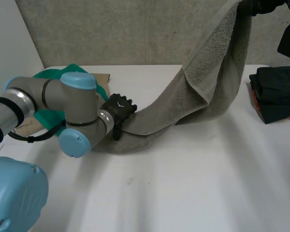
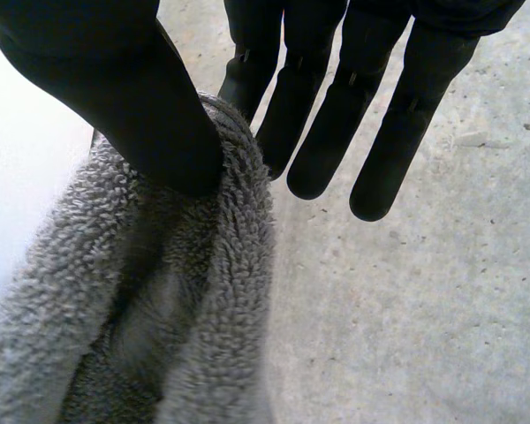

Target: Fold the laundry.

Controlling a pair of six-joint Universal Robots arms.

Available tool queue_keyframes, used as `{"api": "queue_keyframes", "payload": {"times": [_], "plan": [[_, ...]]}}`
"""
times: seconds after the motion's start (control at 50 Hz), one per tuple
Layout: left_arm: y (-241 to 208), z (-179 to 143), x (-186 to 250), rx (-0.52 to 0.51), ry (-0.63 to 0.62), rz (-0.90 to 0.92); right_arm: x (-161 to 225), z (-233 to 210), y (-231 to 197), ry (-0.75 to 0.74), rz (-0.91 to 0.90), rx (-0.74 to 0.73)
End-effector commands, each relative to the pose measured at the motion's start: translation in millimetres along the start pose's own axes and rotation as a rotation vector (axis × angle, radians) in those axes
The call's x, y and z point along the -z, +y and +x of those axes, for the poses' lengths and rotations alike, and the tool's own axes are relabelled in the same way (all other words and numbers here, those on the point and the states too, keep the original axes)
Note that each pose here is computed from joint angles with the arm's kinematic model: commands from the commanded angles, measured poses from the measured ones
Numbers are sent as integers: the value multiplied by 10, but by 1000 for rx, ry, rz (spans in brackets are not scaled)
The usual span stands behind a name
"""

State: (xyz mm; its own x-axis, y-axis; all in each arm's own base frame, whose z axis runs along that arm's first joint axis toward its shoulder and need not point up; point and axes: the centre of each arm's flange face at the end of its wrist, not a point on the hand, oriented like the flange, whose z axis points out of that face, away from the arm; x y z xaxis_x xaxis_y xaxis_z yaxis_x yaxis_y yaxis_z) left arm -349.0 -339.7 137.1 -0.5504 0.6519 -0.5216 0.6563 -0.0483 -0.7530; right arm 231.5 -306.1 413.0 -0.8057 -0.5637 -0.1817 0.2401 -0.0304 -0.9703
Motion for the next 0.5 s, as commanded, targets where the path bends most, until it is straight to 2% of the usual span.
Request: {"api": "queue_keyframes", "payload": {"times": [0.02, 0.06, 0.12, 0.28, 0.5], "plan": [[-193, -449, 250, 49, -144, -14, -41, -11, 25, 3, -12, 2], [-210, -551, 327, 99, -158, -1, -37, 0, 28, 8, -17, 0], [-203, -565, 373, 148, -117, 30, -23, -30, 24, 2, -20, -7], [-145, -274, 280, 199, 29, 75, 86, -291, -179, -53, 29, -60], [-109, -38, 14, 189, -22, 55, 258, -421, -610, -94, 134, -203]]}}
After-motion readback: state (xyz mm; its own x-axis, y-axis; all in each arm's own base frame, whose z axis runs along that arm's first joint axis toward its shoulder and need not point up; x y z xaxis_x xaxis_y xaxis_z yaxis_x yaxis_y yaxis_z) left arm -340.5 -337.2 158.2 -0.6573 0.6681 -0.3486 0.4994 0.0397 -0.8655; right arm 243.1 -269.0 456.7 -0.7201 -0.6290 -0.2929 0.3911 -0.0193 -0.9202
